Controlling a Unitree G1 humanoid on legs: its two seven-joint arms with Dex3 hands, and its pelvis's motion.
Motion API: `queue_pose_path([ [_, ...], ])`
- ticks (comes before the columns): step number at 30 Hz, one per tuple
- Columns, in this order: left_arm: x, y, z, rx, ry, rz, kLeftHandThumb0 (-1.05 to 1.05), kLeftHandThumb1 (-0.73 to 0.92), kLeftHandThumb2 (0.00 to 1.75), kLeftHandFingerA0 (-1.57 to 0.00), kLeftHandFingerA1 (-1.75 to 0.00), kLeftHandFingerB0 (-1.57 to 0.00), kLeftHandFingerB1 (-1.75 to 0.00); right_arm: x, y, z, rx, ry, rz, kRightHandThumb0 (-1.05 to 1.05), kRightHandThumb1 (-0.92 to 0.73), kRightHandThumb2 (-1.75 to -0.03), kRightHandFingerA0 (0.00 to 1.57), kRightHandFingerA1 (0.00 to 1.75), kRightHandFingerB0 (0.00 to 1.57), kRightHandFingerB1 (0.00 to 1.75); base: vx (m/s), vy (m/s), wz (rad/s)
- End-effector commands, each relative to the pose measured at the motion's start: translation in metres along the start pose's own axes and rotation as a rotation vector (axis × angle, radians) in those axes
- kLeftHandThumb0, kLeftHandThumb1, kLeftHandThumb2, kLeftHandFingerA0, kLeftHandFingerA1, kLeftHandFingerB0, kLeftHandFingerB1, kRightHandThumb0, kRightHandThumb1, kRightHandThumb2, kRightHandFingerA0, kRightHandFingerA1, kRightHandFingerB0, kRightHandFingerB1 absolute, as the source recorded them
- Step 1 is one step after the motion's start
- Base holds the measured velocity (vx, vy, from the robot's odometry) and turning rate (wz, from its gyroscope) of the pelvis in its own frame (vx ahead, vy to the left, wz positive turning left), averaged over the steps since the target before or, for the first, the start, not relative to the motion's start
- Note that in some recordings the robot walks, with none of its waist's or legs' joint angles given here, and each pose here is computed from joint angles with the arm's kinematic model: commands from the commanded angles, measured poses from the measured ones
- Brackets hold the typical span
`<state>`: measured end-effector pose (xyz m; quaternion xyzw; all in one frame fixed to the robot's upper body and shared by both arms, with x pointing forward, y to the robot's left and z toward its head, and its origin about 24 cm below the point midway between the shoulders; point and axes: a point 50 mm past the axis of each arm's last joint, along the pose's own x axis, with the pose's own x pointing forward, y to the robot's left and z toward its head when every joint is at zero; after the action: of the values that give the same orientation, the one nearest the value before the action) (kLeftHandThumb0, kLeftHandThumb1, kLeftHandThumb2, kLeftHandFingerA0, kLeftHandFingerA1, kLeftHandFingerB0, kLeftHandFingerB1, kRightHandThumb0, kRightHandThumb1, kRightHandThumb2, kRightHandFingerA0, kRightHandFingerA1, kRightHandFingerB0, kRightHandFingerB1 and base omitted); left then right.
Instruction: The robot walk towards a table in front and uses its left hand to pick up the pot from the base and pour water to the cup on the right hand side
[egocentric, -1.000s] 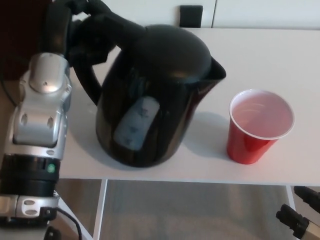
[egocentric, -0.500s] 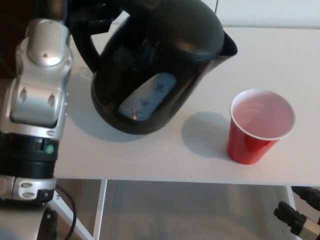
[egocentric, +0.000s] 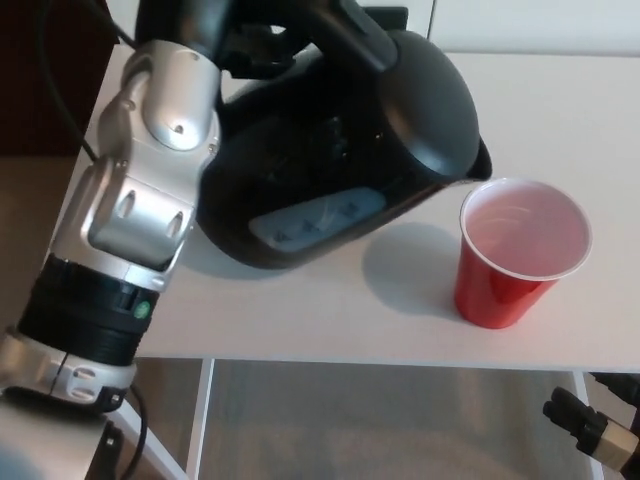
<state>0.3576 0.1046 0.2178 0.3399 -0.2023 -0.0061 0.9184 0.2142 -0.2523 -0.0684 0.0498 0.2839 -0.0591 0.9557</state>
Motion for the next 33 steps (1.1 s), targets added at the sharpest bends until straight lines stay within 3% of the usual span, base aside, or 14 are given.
queue_pose_path([
  [1,0.006,0.009,0.035,0.095,-0.211,0.082,-0.28,0.4,0.8,-1.21,-1.41,-0.96,-1.25,0.002,0.0,0.001,-0.011,0.014,-0.013,-0.27,-0.56,-0.56,0.57,0.5,0.29,0.36,0.0,0.0,0.0],
  [2,0.006,0.009,0.036,0.103,-0.214,0.081,-0.28,0.4,0.8,-1.21,-1.41,-0.96,-1.25,0.002,0.001,0.001,-0.01,0.013,-0.01,-0.27,-0.56,-0.56,0.57,0.5,0.29,0.36,0.0,0.0,0.0],
  [3,0.007,0.009,0.036,0.107,-0.219,0.079,-0.25,0.6,0.56,-0.88,-1.75,-0.63,-1.7,0.002,0.001,0.002,-0.009,0.011,-0.008,-0.28,-0.56,-0.56,0.57,0.5,0.28,0.36,0.0,0.0,0.0],
  [5,0.007,0.009,0.038,0.114,-0.227,0.075,-0.22,0.61,0.56,-0.89,-1.75,-0.61,-1.75,0.002,0.001,0.002,-0.012,0.008,-0.005,-0.31,-0.56,-0.6,0.59,0.53,0.28,0.38,0.0,0.0,0.0],
  [10,0.008,0.011,0.041,0.15,-0.251,0.09,-0.23,0.59,0.57,-0.9,-1.75,-0.68,-1.67,0.002,0.002,0.004,-0.041,0.001,0.002,-0.31,-0.58,-0.6,0.55,0.5,0.27,0.37,0.0,0.0,0.0],
  [11,0.008,0.013,0.042,0.15,-0.252,0.09,-0.24,0.58,0.57,-0.9,-1.75,-0.78,-1.45,0.002,0.002,0.004,-0.041,0.001,0.002,-0.28,-0.58,-0.57,0.56,0.49,0.27,0.35,0.0,0.0,0.0],
  [12,0.009,0.014,0.043,0.149,-0.259,0.094,-0.22,0.59,0.56,-0.9,-1.75,-0.64,-1.72,0.002,0.001,0.004,-0.043,0.002,0.006,-0.3,-0.58,-0.57,0.55,0.49,0.26,0.35,0.0,0.0,0.0],
  [15,0.01,0.019,0.045,0.152,-0.276,0.109,-0.2,0.58,0.55,-0.9,-1.75,-0.64,-1.74,0.002,0.001,0.005,-0.042,0.005,0.007,-0.29,-0.58,-0.57,0.55,0.48,0.27,0.35,0.0,0.0,0.0],
  [16,0.011,0.02,0.047,0.158,-0.276,0.113,-0.22,0.58,0.57,-0.9,-1.75,-0.68,-1.67,0.003,0.001,0.005,-0.042,0.005,0.008,-0.3,-0.59,-0.59,0.54,0.49,0.25,0.36,0.0,0.0,0.0],
  [20,0.012,0.025,0.053,0.201,-0.327,0.132,-0.22,0.6,0.56,-0.89,-1.75,-0.62,-1.73,0.003,0.001,0.005,-0.046,0.008,0.004,-0.29,-0.58,-0.57,0.56,0.48,0.26,0.35,0.0,0.0,0.0],
  [25,0.013,0.028,0.065,0.353,-0.473,0.149,-0.18,0.63,0.55,-0.75,-1.75,-0.53,-1.75,0.004,0.0,0.006,-0.048,0.009,0.0,-0.3,-0.57,-0.56,0.57,0.48,0.26,0.34,0.0,0.0,0.0],
  [33,0.008,0.022,0.082,0.557,-0.712,0.145,-0.26,0.59,0.57,-0.86,-1.75,-0.61,-1.75,0.005,0.003,0.007,-0.047,0.003,0.008,-0.3,-0.57,-0.56,0.56,0.5,0.27,0.35,0.0,0.0,0.0],
])
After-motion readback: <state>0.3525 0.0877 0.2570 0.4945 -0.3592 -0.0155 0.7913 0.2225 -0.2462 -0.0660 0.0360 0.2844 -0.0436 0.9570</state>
